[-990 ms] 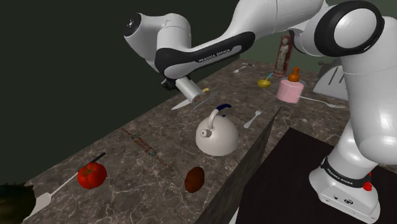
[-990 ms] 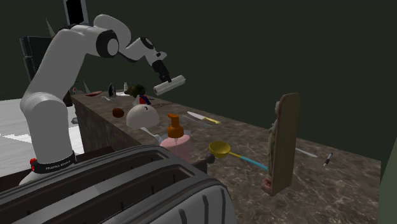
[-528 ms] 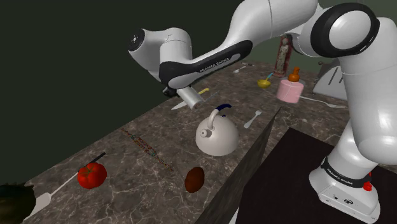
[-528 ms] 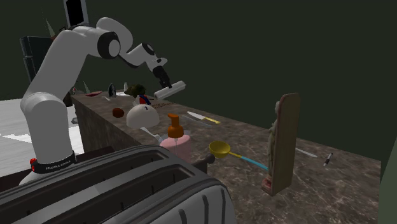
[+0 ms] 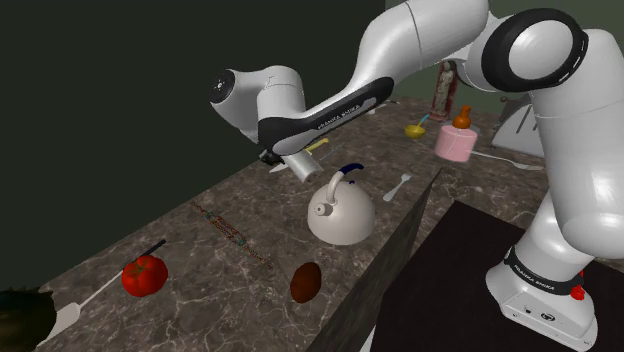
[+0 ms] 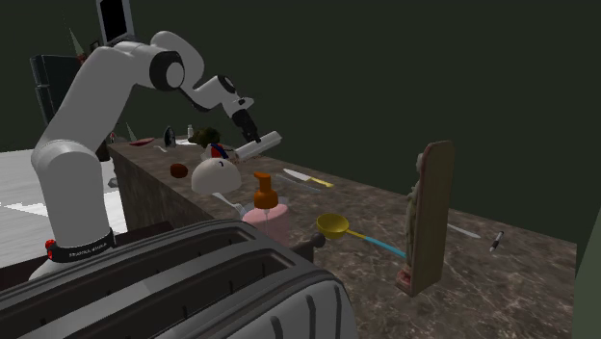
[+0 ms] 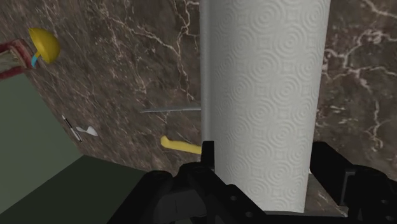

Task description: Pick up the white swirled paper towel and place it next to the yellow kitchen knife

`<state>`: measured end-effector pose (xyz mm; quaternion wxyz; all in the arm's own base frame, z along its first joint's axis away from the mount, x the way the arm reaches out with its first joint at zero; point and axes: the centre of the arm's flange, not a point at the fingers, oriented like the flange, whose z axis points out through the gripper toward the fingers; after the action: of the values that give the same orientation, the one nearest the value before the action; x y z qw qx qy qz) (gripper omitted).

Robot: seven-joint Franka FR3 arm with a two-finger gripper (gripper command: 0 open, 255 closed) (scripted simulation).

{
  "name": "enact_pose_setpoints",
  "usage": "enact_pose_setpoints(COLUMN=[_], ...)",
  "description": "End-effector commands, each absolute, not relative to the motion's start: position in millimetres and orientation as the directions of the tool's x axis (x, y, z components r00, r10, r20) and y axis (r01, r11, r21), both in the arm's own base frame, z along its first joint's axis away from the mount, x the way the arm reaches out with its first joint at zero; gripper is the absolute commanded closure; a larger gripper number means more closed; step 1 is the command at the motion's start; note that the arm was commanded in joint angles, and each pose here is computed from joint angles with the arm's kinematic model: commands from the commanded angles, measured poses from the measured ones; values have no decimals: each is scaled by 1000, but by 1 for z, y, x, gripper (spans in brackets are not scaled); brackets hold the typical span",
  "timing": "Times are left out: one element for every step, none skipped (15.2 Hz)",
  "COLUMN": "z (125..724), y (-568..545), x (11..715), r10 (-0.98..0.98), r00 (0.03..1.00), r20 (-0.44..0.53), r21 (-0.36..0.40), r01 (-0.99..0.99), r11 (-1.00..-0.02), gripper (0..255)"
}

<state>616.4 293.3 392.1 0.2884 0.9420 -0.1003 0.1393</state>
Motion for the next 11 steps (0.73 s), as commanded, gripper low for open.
enact_pose_setpoints(z=[381, 376, 371, 365, 360, 355, 349, 344, 339, 334, 324], y=[295, 295, 295, 295, 295, 295, 295, 295, 295, 295, 295], x=[616, 616, 616, 616, 616, 616, 616, 616, 616, 616, 616], r10=[-109, -109, -109, -109, -109, -109, -109, -109, -109, -109, -109], r00=[941, 941, 941, 941, 941, 941, 941, 941, 941, 941, 941], r20=[320, 320, 320, 320, 320, 320, 320, 320, 320, 320, 320], r21=[515, 515, 515, 515, 515, 515, 515, 515, 515, 515, 515], r01=[-269, -269, -269, -269, -269, -269, -269, -269, -269, -269, -269], r11=[-814, -814, -814, -814, -814, -814, -814, -814, -814, -814, -814], gripper=[255, 255, 255, 255, 255, 255, 255, 255, 255, 255, 255])
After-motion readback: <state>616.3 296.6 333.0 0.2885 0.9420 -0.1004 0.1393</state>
